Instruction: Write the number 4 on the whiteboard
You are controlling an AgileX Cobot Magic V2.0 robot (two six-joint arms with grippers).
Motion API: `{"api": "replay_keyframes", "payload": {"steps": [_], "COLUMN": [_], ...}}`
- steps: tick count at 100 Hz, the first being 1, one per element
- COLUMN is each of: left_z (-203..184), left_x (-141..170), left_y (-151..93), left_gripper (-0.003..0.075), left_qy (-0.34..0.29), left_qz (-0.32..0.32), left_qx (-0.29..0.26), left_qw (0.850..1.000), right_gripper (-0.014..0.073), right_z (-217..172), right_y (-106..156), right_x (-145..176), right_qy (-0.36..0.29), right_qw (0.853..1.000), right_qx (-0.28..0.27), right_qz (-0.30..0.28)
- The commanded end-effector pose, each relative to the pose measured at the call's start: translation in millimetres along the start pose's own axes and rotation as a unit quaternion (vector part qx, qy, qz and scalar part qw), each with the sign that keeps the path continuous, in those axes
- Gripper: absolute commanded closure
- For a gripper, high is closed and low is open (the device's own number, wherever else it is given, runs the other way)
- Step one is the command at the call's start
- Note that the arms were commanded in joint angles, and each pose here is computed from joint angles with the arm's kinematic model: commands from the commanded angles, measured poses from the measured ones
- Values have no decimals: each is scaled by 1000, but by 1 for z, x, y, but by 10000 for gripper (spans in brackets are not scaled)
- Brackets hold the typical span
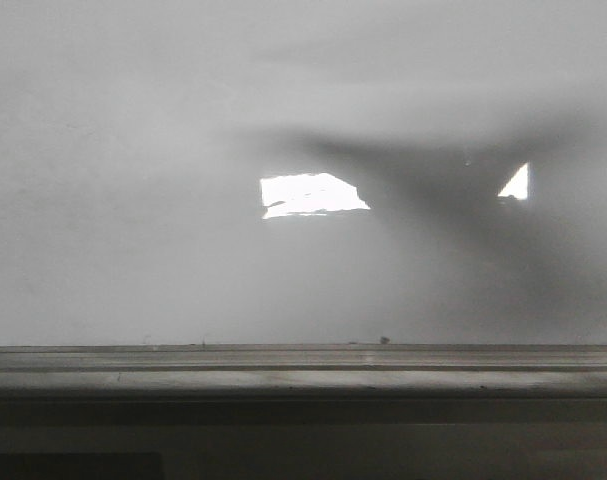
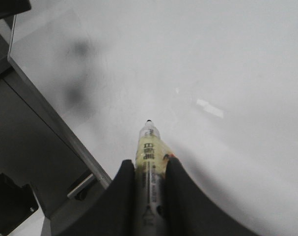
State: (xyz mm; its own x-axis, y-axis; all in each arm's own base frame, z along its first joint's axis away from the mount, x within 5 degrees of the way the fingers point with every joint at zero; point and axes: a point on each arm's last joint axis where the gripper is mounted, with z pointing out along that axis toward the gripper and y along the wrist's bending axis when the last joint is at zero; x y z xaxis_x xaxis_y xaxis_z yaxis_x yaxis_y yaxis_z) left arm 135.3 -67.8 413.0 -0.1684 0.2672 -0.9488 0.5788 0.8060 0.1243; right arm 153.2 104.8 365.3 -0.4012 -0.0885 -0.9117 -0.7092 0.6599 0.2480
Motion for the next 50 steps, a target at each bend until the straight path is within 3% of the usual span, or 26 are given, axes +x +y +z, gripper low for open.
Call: {"api": "replay_keyframes", "payload": {"steps": [1, 50], "left_z": [-8, -6], "left_x": [-9, -7], "left_y": [2, 3], "left_gripper": [336, 336], "left_qy": [-53, -59], "left_qz": [-20, -23], "left_qx": [-20, -27], "left_qw": [998, 998], "right_gripper": [658, 658], "right_z": [-1, 45], "right_y": [-1, -8], "right_x": [-15, -11], "right_qy": [-52, -46], "right_qw": [998, 998], "right_qx": [19, 47], "right_qz": [6, -11]}}
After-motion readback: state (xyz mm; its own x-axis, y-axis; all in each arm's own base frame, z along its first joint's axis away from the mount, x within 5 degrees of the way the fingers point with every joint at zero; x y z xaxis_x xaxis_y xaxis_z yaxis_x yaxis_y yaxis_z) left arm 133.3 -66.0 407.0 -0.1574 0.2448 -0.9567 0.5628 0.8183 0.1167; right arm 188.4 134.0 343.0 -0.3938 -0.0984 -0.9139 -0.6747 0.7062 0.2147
